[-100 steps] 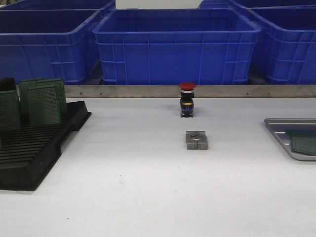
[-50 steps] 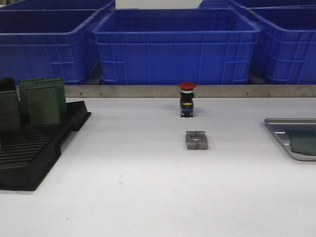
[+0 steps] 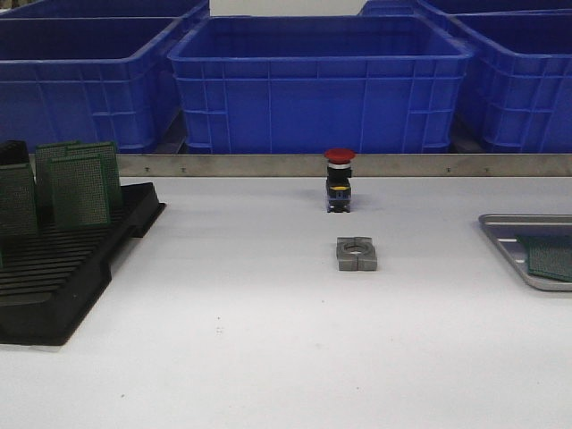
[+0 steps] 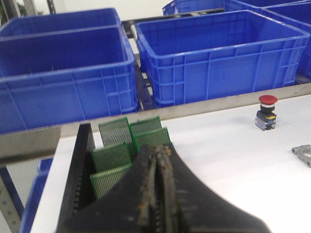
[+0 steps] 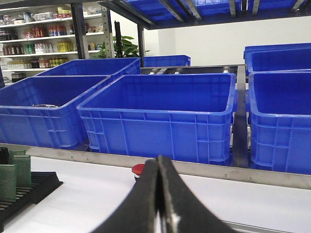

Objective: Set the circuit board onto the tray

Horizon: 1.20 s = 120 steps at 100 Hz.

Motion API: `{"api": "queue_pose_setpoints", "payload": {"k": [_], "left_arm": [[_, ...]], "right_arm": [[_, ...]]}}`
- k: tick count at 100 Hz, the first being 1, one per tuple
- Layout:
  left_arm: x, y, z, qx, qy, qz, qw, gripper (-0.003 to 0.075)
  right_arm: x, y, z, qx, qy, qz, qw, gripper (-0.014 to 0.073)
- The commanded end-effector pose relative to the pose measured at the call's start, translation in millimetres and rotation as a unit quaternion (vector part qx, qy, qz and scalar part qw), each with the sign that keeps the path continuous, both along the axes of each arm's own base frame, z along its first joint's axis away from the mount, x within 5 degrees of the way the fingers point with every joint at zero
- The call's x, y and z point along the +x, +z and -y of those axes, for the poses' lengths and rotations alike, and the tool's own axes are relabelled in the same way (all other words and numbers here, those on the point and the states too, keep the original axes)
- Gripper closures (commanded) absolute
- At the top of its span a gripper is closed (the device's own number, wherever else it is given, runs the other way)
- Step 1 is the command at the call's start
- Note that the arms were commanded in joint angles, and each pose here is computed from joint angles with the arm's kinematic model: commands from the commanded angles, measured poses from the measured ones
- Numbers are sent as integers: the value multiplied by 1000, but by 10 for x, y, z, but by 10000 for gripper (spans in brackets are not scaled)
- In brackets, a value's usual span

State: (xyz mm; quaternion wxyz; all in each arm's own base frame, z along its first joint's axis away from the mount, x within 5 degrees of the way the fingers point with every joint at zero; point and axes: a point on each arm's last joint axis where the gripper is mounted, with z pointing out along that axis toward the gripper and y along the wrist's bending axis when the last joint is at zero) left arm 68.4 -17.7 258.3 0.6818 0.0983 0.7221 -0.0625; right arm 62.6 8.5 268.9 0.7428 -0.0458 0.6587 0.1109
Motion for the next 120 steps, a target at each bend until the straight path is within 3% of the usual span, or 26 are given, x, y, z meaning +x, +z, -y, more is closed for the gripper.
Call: {"api": "queue_pose_setpoints", "payload": {"k": [1,9,37,40,120], "left_arm": [[-6,66,-71,-40,40,41,998,741],[-24,-75,-103,-66,60,37,995,741],[-129,-618,-186,-72,121,56,988,741],[-126,-645,-188,-74,124,31,989,741],[-126,-684,-185,-64,122,14,990,741]], "right_arm": [[-5,76,0,-4,0,10,1000,656],[-5,76,0,-4,0,10,1000,656],[-5,76,-1,-4,0,10,1000,656],[-3,75,-2,-4,0,9,1000,656],[-29,75,-98,-12,55,11,998,656]]}}
